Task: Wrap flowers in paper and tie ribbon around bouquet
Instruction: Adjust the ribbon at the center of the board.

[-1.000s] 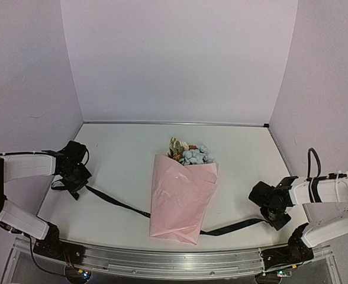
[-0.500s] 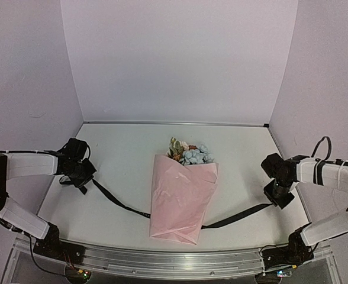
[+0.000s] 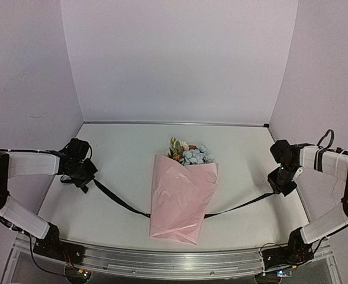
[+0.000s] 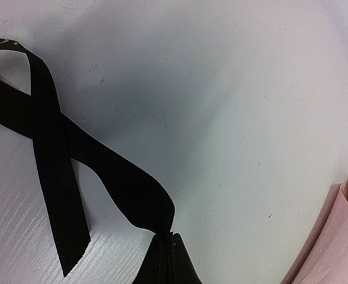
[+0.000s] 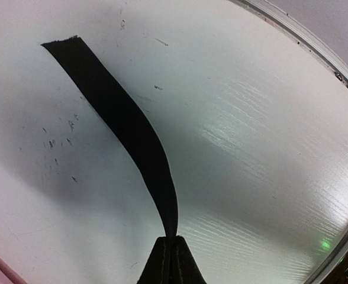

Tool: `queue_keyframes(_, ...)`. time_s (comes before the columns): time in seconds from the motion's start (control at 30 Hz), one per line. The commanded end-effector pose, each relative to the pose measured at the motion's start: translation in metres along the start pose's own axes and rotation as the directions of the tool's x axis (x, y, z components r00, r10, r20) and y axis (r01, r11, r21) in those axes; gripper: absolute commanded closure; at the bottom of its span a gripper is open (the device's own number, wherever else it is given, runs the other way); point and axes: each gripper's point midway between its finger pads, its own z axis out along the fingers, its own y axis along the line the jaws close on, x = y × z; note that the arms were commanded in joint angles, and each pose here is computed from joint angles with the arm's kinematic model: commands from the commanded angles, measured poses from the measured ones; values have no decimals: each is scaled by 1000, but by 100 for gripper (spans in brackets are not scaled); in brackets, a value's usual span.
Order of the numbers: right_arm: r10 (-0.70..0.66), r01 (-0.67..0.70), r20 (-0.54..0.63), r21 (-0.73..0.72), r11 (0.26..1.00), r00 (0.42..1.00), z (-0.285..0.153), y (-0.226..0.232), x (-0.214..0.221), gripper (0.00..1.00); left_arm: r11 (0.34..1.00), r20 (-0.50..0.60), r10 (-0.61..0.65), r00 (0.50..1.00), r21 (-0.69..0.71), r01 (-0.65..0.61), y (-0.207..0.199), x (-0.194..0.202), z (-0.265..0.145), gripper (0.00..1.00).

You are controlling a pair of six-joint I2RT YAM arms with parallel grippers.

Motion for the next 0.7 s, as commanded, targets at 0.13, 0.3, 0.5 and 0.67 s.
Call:
queue_keyframes(0.13, 5, -4, 16, -15, 1000, 1000, -17, 9, -23, 100, 999, 77, -10, 997, 52, 6, -30, -28, -8, 100)
queue_keyframes(0.3, 6, -5, 17, -22, 1000, 1000, -20, 13, -31, 100, 999, 81, -19, 997, 47, 15, -36, -33, -4, 100)
queue_keyframes(0.5, 6, -5, 25, -32, 999, 1000, -25, 20, -42, 100, 997, 74, -24, 997, 78, 18, -46, -34, 1, 100)
queue_keyframes(0.67, -7, 7, 13, -47, 999, 1000, -30, 34, -50, 100, 996, 57, -26, 998, 85, 21, -48, -31, 7, 100)
